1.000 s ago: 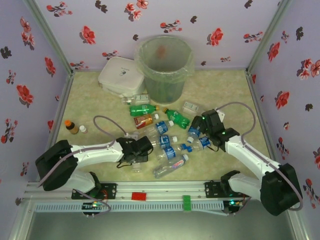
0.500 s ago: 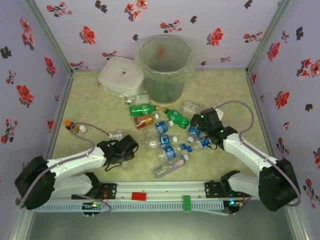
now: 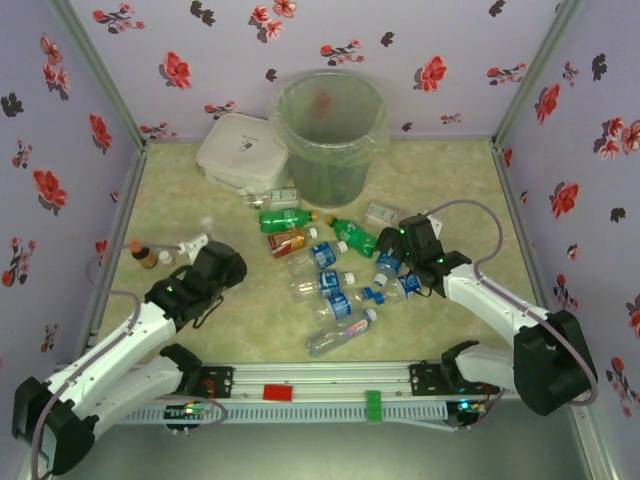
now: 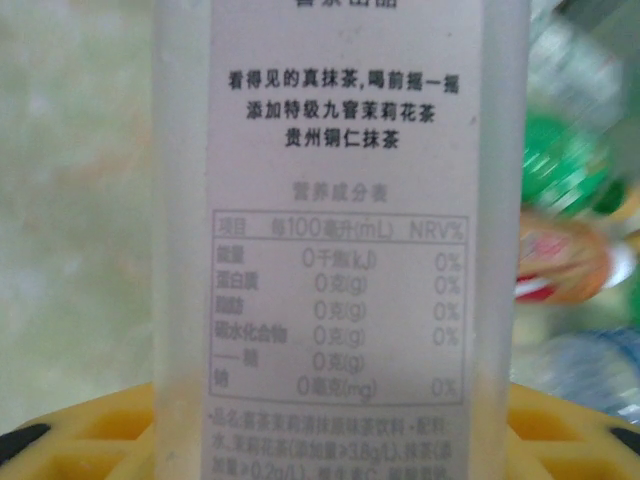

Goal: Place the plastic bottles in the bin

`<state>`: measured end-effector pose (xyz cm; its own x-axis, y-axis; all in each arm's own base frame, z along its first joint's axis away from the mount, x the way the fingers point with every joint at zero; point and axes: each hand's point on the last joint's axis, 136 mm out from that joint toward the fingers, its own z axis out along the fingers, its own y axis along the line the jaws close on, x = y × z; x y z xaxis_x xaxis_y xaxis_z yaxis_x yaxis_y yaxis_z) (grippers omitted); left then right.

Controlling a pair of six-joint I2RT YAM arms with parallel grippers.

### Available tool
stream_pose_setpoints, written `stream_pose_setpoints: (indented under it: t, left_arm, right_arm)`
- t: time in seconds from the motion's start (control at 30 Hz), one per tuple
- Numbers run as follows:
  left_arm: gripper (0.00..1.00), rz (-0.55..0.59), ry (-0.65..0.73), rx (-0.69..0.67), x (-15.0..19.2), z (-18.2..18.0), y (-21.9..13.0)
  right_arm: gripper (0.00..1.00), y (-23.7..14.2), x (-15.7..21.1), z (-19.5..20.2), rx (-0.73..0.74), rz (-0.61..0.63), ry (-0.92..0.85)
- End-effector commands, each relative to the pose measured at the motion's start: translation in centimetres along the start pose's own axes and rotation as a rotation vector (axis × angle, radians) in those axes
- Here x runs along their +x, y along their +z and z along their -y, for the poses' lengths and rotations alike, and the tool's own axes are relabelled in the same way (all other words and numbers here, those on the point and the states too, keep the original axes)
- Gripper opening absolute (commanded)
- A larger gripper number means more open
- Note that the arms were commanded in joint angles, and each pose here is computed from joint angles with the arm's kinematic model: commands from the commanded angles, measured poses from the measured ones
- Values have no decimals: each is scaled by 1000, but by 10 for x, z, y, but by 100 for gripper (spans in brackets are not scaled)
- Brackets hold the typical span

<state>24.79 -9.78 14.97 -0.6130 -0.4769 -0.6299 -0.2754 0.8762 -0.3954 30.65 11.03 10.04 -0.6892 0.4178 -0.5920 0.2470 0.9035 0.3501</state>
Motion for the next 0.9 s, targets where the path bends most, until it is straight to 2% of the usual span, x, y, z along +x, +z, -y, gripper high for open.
stream_pose_setpoints:
  t: [0.0,0.17,0.47,0.67,0.87]
  left_arm:
    - [46,173,60,148,-65,54,-20]
    - [44,302,186,257,-128,125,-37]
    - [41,418,358,490,-212,248,-53]
    - [39,385,457,617,-238,314,-44]
    - [40,288,504,674,-235,355,-6]
  right_arm:
    - [100,-3,-15,-17,-57,39,-9]
    - [100,-4,-17,-22,-77,36,-30]
    - [100,-12,-13,-35,-151,4,-89]
    - [100,-16,-8,-35,-173,-8,-90]
    - [100,-23,-23,-25,-110,57,-24]
